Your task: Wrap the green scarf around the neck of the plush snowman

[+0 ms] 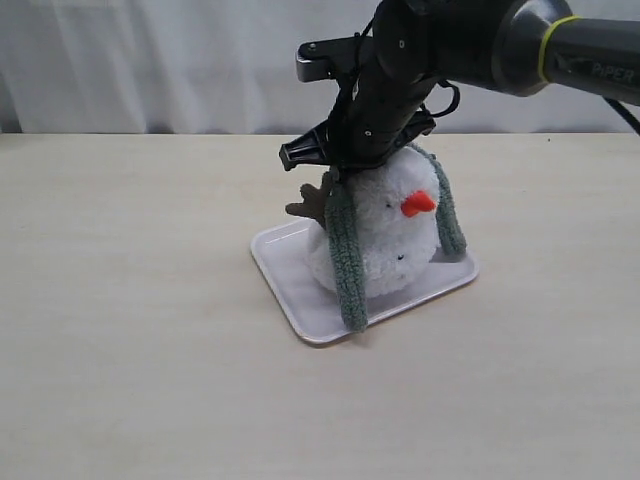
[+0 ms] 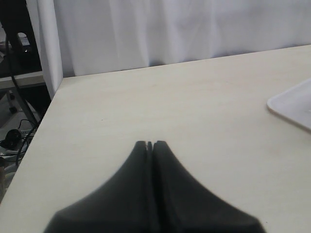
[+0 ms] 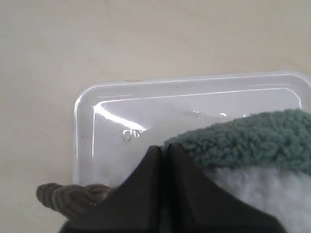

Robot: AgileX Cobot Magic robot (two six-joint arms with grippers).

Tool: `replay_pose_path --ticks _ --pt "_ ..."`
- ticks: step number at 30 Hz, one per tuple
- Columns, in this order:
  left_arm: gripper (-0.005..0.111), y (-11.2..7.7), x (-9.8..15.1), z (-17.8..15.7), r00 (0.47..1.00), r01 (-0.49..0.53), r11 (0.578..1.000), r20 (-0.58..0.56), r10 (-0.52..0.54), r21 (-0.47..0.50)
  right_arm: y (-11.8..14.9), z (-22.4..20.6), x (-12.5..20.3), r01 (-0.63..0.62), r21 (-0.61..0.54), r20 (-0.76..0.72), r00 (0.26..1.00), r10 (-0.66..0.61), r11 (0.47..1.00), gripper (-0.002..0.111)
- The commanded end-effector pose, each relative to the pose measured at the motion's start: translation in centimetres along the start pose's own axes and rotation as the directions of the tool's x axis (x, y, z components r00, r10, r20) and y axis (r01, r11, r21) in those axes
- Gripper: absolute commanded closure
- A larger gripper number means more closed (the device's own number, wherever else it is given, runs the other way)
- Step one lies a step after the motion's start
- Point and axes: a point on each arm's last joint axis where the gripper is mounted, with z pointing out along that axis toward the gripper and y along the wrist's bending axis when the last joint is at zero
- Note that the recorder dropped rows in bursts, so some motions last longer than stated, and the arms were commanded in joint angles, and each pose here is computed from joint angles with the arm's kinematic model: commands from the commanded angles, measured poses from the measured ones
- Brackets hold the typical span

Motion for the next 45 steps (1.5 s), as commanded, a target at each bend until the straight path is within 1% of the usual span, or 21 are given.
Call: replay_pose_path --ticks 1,8,14,19,23,25,28,30,32,34,36,38,40,42,44,45 --pt "0.107 0.0 -0.1 0.0 1.000 0.002 1.000 0.013 -0.002 0.006 -0.4 0.6 0.2 0.024 0.016 -0.032 0.999 -0.023 1.000 0.104" --pt "0.107 0.0 -0.1 0.0 1.000 0.002 1.000 0.013 -0.002 0.006 -0.4 0.9 0.3 0.030 0.016 -0.042 0.999 -0.030 0.999 0.104" --pt "0.107 0.0 -0.1 0.0 1.000 0.002 1.000 0.013 -0.002 0.006 -0.5 2.9 1.1 0.042 0.022 -0.101 0.994 -0.039 0.999 0.104" --pt "0.107 0.0 -0.1 0.0 1.000 0.002 1.000 0.013 -0.002 0.006 -0.4 2.3 0.5 0.038 0.017 -0.073 0.997 -0.036 0.999 0.104" --pt "0.107 0.0 -0.1 0.0 1.000 0.002 1.000 0.013 -0.002 0.006 -0.4 -0.1 -0.7 0.034 0.015 -0.051 0.998 -0.034 0.999 0.104" --pt "0.107 0.0 -0.1 0.0 1.000 0.002 1.000 0.013 -0.002 0.006 -0.3 -2.0 -1.3 0.029 0.012 -0.037 0.999 -0.028 1.000 0.104" --pt "0.107 0.0 -0.1 0.0 1.000 0.002 1.000 0.013 -0.002 0.006 -0.2 -4.9 -1.5 0.026 -0.008 -0.055 0.998 -0.027 1.000 0.104" --pt "0.107 0.0 -0.1 0.0 1.000 0.002 1.000 0.013 -0.002 0.006 0.0 -7.0 -1.3 0.073 -0.041 -0.067 0.995 -0.075 0.997 0.104" --pt "0.107 0.0 -0.1 0.0 1.000 0.002 1.000 0.013 -0.002 0.006 -0.1 -9.2 -0.9 0.098 -0.048 -0.076 0.992 -0.102 0.994 0.104" --pt "0.107 0.0 -0.1 0.0 1.000 0.002 1.000 0.013 -0.002 0.006 -0.5 -11.6 -0.9 0.105 -0.030 -0.036 0.994 -0.106 0.994 0.104" --pt "0.107 0.0 -0.1 0.0 1.000 0.002 1.000 0.013 -0.002 0.006 -1.3 -14.1 -0.8 0.104 0.004 0.017 0.994 -0.104 0.995 0.104" --pt "0.107 0.0 -0.1 0.0 1.000 0.002 1.000 0.013 -0.002 0.006 -2.2 -16.2 -0.7 0.081 0.013 0.063 0.995 -0.082 0.997 0.104" --pt "0.107 0.0 -0.1 0.0 1.000 0.002 1.000 0.013 -0.002 0.006 -3.1 -17.2 -0.1 0.043 -0.021 0.070 0.997 -0.042 0.999 0.104" --pt "0.107 0.0 -0.1 0.0 1.000 0.002 1.000 0.013 -0.002 0.006 -4.2 -17.4 1.0 0.039 -0.099 0.052 0.998 -0.034 0.994 0.104" --pt "0.107 0.0 -0.1 0.0 1.000 0.002 1.000 0.013 -0.002 0.006 -5.9 -17.0 2.4 0.017 -0.191 0.023 1.000 -0.013 0.981 0.104" --pt "0.107 0.0 -0.1 0.0 1.000 0.002 1.000 0.013 -0.002 0.006 -7.0 -16.9 3.1 -0.010 -0.215 0.012 1.000 0.013 0.976 0.104"
